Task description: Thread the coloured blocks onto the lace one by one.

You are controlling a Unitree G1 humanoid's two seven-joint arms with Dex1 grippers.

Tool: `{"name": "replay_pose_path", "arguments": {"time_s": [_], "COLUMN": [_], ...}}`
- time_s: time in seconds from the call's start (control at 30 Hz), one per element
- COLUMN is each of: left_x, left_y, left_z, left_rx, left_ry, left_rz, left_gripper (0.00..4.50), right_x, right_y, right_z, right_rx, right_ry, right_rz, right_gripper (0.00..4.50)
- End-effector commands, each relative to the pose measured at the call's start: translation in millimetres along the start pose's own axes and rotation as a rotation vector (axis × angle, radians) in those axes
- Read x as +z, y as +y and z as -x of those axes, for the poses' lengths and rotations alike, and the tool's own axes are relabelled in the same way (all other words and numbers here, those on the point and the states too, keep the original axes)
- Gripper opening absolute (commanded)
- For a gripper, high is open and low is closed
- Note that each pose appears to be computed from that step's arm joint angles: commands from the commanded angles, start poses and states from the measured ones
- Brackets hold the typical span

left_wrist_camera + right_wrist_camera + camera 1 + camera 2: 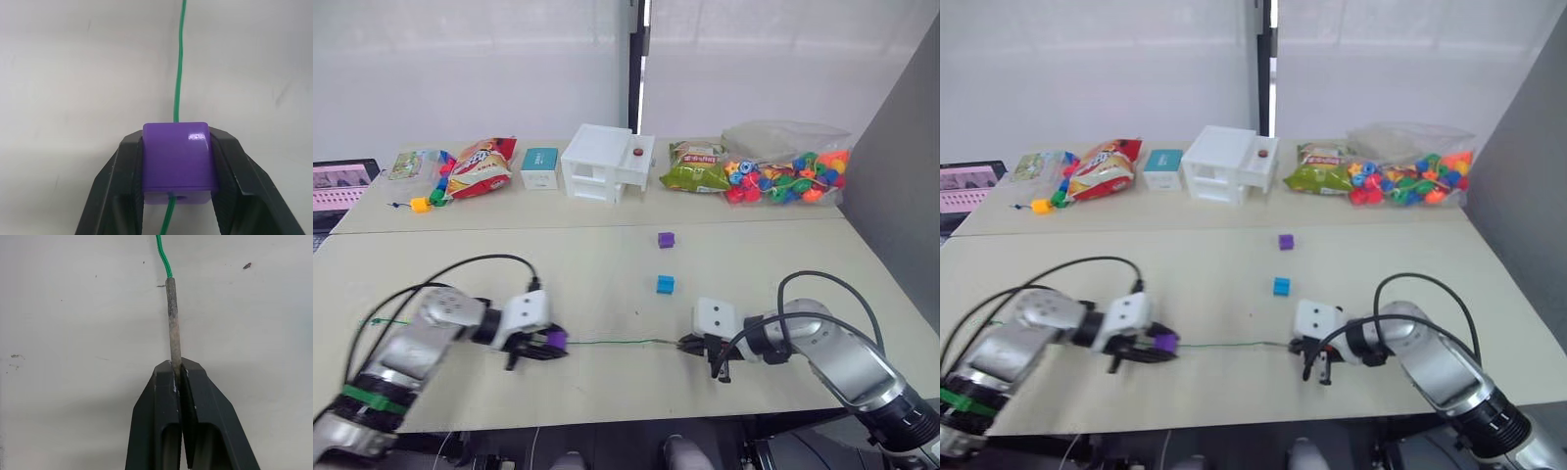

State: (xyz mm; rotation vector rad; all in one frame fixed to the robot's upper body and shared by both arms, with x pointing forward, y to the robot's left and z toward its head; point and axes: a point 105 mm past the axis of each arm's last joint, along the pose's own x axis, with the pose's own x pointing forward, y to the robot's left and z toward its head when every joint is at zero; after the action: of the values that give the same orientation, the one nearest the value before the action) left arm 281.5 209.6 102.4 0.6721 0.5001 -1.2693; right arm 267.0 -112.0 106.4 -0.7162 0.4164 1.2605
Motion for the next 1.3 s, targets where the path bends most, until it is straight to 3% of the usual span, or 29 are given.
{"name": "replay_pose_path", "arguments": {"time_s": [0.03, 0.2, 0.27, 0.5, 0.53, 0.63, 0.7, 0.87, 1.1, 1.3], "left_x": [-58.9, -73.2, -66.1, -14.8, -7.1, 56.3, 75.8, 94.1, 93.0, 93.5], "left_y": [11.5, 16.4, 19.0, 19.0, 18.5, 6.9, -0.2, -18.2, -21.4, -19.4], "left_z": [56.2, 72.2, 68.5, 49.8, 47.3, 11.3, -4.6, -49.6, -65.5, -81.0], "left_rx": [0.138, 0.202, 0.214, 0.172, 0.161, 0.048, 0.016, -0.051, -0.062, -0.041], "left_ry": [0.201, 0.232, 0.190, 0.006, -0.018, -0.229, -0.287, -0.330, -0.326, -0.338], "left_rz": [0.078, 0.052, 0.042, 0.032, 0.032, -0.024, -0.042, -0.087, -0.090, -0.071], "left_gripper": [1.22, 1.22, 2.28, 4.48, 4.48, 4.48, 4.48, 4.48, 4.48, 2.64], "right_x": [9.9, 11.1, 12.8, 22.9, 24.3, 34.2, 37.7, 44.1, 44.7, 46.4], "right_y": [-2.4, -1.8, -1.6, 0.9, 0.9, 0.7, 0.8, -0.3, -3.4, -3.3], "right_z": [4.7, 3.5, 2.6, -4.2, -5.7, -20.2, -25.5, -35.8, -34.4, -33.5], "right_rx": [-0.008, 0.004, 0.009, 0.032, 0.034, 0.053, 0.063, 0.070, 0.059, 0.058], "right_ry": [-0.023, -0.026, -0.028, -0.041, -0.042, -0.030, -0.022, -0.006, 0.008, 0.004], "right_rz": [0.048, 0.053, 0.057, 0.070, 0.072, 0.091, 0.098, 0.109, 0.108, 0.099], "right_gripper": [0.00, 0.00, 0.00, 0.00, 0.00, 0.00, 0.00, 0.00, 0.00, 0.00]}}
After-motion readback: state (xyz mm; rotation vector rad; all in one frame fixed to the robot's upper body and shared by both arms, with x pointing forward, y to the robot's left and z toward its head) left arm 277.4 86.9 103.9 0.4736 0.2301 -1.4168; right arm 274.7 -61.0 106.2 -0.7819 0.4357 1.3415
